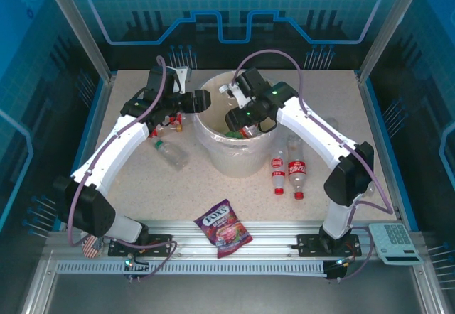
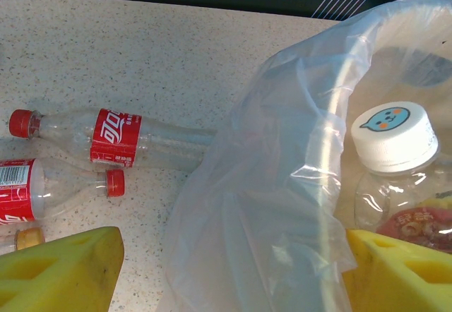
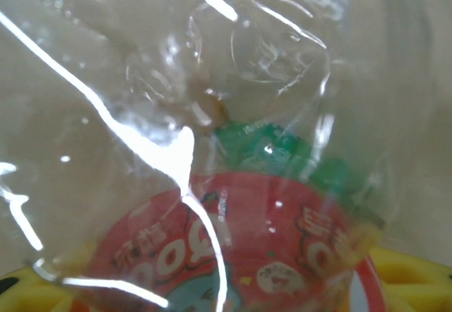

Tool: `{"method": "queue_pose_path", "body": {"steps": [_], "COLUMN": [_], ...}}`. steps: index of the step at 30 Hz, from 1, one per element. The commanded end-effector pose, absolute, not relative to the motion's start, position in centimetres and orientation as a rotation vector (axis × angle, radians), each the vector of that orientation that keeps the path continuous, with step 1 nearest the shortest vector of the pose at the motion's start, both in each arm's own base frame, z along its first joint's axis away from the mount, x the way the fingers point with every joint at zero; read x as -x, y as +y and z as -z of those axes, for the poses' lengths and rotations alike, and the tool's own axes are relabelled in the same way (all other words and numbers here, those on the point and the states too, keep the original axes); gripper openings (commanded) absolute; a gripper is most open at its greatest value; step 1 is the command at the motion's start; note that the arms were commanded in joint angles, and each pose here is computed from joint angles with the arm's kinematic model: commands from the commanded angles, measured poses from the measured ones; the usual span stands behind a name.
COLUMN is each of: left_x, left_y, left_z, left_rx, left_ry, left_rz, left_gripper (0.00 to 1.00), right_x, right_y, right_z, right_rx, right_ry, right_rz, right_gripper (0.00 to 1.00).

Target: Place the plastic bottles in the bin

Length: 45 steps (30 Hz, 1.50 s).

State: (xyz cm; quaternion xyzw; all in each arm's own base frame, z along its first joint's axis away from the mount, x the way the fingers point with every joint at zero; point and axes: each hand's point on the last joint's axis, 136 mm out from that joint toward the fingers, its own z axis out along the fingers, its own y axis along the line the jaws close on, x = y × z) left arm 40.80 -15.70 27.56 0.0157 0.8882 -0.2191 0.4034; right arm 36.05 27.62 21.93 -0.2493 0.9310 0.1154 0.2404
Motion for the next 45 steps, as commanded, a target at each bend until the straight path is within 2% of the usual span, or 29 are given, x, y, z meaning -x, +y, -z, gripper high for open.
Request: {"method": "queue_pose_path", "body": {"steps": [1,8,13,19,21,25,29,33,36,40,45], "left_x": [-40.2,-40.4,-40.4,-40.4,-40.4,-40.4,-40.3,-40.3,-40.3,-40.3,-40.4], "left_y": [-14.5,-14.4,-14.3,-14.3,-14.3,-14.3,-14.3,-14.3,-14.4,-14.5,-14.6], "left_z": [-26.4,-26.0,-26.0,-26.0,-25.9,-25.9,-26.0,-25.9,-25.9,-25.9,-25.4], "left_rx": [-0.027,-0.032,-0.031,-0.036,-0.037,-0.040,-0.045,-0.049,-0.053,-0.057,-0.061], "left_ry": [2.279,2.285,2.279,2.279,2.281,2.277,2.275,2.277,2.279,2.280,2.292], "left_rz": [0.503,0.483,0.483,0.481,0.479,0.478,0.475,0.476,0.476,0.480,0.486], "left_gripper": [0.80,0.80,0.80,0.80,0.80,0.80,0.80,0.80,0.80,0.80,0.81], "right_x": [-36.3,-36.5,-36.4,-35.3,-34.6,-33.2,-32.1,-31.5,-31.5,-29.7,-26.3], "right_y": [28.3,28.8,28.8,29.0,28.9,27.4,23.7,19.1,13.3,4.0,-3.9], "right_z": [-20.6,-18.9,-19.7,-25.0,-27.3,-31.6,-34.1,-34.5,-33.3,-31.5,-27.6], "right_rx": [0.727,0.729,0.738,0.766,0.765,0.718,0.645,0.522,0.341,0.092,-0.226], "right_ry": [2.554,2.567,2.542,2.423,2.375,2.282,2.238,2.255,2.320,2.395,2.494], "right_rz": [-0.301,-0.312,-0.318,-0.356,-0.379,-0.405,-0.285,-0.175,-0.003,0.407,0.609], "right_gripper": [0.71,0.75,0.81,0.89,0.95,0.98,0.98,0.98,0.98,0.98,0.99]}}
